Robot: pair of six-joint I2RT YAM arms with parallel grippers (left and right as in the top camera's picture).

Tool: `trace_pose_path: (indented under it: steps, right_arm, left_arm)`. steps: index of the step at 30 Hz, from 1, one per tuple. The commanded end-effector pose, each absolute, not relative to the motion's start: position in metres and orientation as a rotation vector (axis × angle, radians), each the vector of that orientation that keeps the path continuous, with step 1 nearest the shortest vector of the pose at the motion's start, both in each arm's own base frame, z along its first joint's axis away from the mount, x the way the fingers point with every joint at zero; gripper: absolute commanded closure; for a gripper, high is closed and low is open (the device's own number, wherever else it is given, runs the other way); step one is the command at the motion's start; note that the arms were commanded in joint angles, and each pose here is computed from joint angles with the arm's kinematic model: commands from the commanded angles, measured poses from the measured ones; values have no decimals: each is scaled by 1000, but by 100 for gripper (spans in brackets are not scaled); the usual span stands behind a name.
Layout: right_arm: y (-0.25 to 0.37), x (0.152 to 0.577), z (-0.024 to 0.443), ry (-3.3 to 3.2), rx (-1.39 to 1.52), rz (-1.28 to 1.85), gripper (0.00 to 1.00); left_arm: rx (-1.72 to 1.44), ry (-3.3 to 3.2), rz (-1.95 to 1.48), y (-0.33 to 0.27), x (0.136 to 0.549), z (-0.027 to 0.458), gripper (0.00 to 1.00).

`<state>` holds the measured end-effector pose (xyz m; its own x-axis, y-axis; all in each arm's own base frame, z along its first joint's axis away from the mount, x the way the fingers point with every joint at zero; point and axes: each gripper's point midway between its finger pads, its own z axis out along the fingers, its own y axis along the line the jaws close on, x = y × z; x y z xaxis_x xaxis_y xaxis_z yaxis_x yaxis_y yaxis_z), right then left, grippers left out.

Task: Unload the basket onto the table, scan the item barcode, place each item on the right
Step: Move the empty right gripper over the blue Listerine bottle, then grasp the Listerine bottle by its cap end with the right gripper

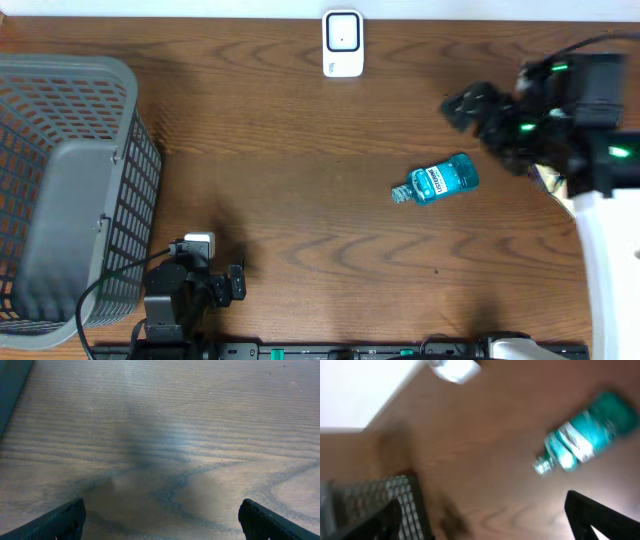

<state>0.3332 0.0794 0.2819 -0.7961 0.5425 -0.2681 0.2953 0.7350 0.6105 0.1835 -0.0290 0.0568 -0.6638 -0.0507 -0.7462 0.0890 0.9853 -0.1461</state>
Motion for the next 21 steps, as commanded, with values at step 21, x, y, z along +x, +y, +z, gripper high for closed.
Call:
trace_pose_path:
  steps: [21]
  right_arm:
    - [90, 350, 41, 2701, 1584, 144, 1]
  left_arm:
    - [38, 2302, -212, -29, 181, 53, 2]
